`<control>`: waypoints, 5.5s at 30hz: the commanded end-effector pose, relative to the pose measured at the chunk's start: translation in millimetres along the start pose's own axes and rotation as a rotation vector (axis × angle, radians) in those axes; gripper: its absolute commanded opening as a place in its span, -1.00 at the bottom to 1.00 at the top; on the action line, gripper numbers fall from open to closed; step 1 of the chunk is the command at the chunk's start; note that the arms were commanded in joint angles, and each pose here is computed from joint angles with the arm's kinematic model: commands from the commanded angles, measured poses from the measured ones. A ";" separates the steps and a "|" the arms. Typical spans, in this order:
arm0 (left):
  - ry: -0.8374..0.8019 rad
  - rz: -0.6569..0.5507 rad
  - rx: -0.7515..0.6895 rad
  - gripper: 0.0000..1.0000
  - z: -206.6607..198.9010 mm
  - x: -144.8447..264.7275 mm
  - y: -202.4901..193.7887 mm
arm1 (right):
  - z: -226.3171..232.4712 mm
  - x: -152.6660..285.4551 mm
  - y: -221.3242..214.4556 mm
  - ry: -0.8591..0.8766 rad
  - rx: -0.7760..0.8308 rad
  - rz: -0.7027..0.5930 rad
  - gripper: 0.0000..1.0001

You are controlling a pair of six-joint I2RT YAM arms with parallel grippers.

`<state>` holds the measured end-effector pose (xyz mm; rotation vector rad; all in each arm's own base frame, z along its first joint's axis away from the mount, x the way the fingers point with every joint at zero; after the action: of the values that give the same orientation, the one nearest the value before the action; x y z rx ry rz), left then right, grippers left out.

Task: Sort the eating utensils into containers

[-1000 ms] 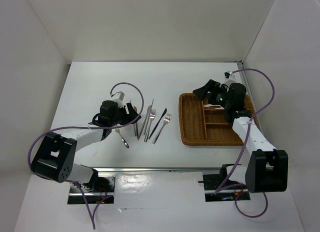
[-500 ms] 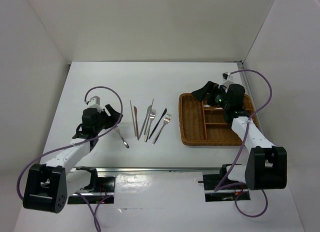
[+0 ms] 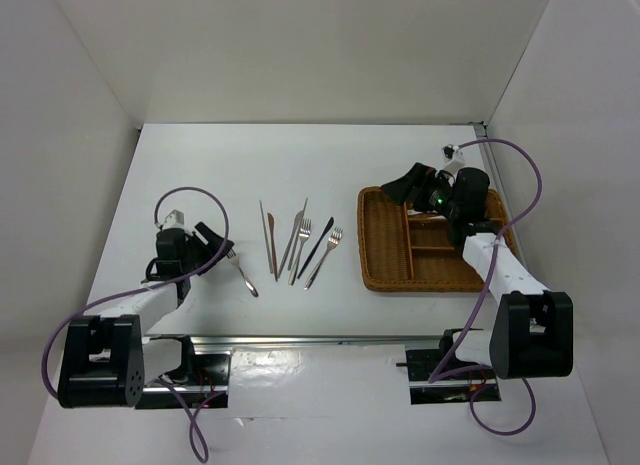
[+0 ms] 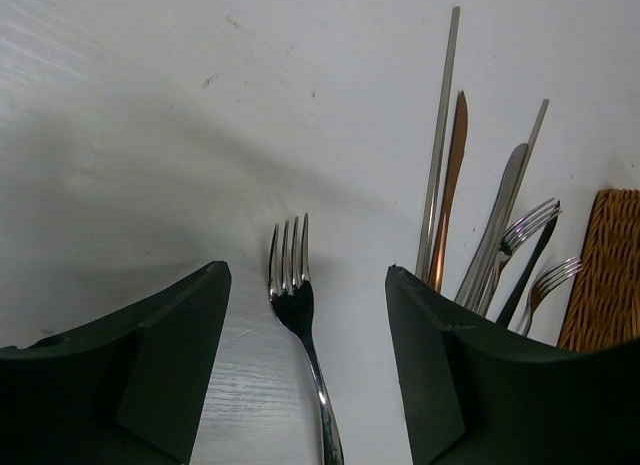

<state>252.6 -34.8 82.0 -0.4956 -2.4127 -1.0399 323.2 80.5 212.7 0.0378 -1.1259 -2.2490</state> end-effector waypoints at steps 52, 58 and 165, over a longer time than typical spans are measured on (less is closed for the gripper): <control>-0.126 0.226 0.101 -0.60 -1.8 -47.9 -9.1 | 3.7 -5.2 10.4 0.035 0.041 -0.025 1.00; -0.145 0.217 0.094 -0.79 -5.2 -46.8 -6.4 | 3.7 -5.2 10.4 0.035 0.041 -0.025 1.00; -0.390 0.076 -0.320 0.71 -155.5 0.8 16.3 | -120.2 53.7 -33.7 -1.251 -0.925 -0.547 -0.68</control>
<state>300.1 -136.4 182.5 -0.9563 -2.4915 -1.4098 299.4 -12.8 125.9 -1.7619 -0.3785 -3.0571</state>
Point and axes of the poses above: each gripper's point midway between its finger pads, its own x axis back along the fingers, its own z axis along the line the jaws close on, y = z × x, the point moved 6 cm from there along x, back along the fingers, and after that the axes turned 2 degrees about -x, right-handed, at the moved point
